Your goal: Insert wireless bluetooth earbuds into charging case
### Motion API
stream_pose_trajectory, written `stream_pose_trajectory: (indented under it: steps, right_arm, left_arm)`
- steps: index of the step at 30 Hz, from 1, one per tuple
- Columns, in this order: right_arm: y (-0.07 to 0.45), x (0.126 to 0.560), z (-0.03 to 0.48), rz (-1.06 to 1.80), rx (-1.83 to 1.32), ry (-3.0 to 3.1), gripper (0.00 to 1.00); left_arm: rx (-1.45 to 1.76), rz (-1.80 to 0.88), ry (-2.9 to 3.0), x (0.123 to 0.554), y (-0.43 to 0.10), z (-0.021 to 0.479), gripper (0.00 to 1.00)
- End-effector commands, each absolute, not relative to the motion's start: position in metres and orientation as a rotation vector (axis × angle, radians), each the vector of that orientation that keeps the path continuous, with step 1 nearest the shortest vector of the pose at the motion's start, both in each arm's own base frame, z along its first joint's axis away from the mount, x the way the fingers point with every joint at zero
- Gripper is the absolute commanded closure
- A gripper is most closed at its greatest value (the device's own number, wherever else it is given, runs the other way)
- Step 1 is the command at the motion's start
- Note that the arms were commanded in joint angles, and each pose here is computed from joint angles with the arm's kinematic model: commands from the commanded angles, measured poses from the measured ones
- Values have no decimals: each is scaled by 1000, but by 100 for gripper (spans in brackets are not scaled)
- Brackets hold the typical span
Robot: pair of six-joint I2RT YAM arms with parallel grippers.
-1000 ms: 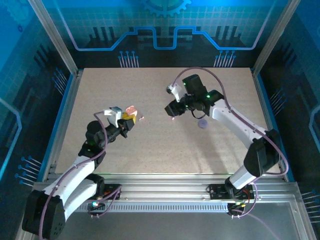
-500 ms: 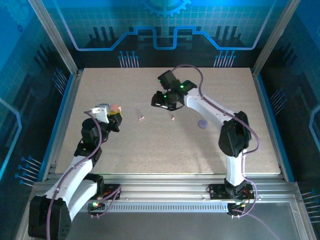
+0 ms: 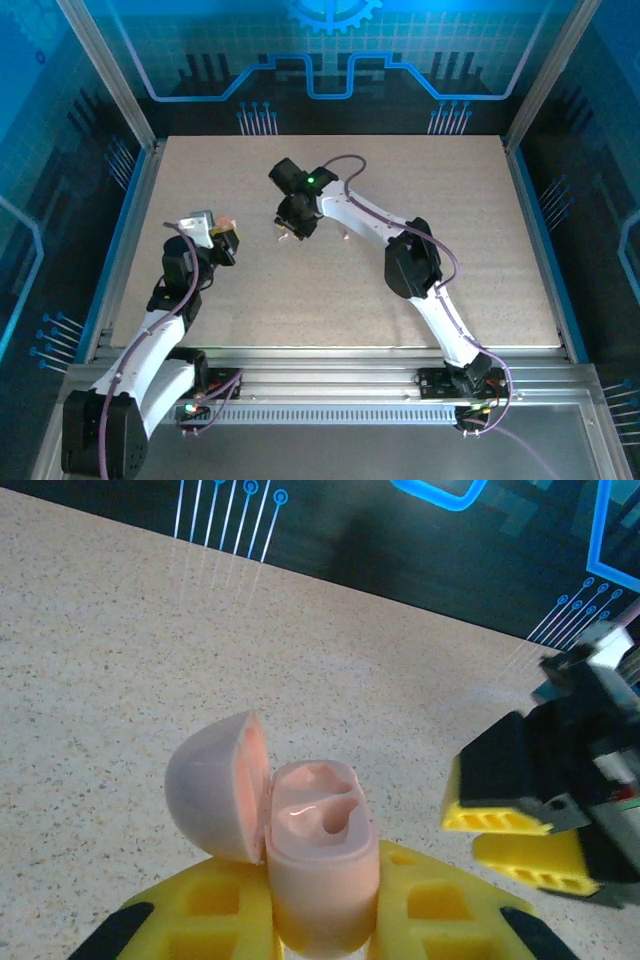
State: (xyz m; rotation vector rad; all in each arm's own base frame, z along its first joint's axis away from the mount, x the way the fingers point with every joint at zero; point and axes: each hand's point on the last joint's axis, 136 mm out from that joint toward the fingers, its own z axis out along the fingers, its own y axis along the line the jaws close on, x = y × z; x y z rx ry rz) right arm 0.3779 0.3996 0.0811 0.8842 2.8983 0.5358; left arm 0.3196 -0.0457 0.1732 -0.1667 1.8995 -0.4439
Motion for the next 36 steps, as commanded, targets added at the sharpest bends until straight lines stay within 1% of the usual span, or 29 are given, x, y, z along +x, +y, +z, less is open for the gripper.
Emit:
stream_pose_trajectory:
  steps: [1,8,20,26,36]
  right_arm:
    - [400,380,68,503,1013,2876,64]
    - [401,394,47,493,1017,2852,65]
    - [412,414,32,526,952,2818,66]
    - [412,418,23,525,972,2819,67]
    - [403,416,15,469,998,2830,79]
  left_arm:
    - [-191,-420,1889,320,-38,179,89]
    - [-187,-418,1900,321,-39,174,89]
    - [-182,-403,1905,322,-38,173,88]
    - [-178,-381,1907,321,-35,175,88]
    - [-174,-361,1902,317,-33,178,88]
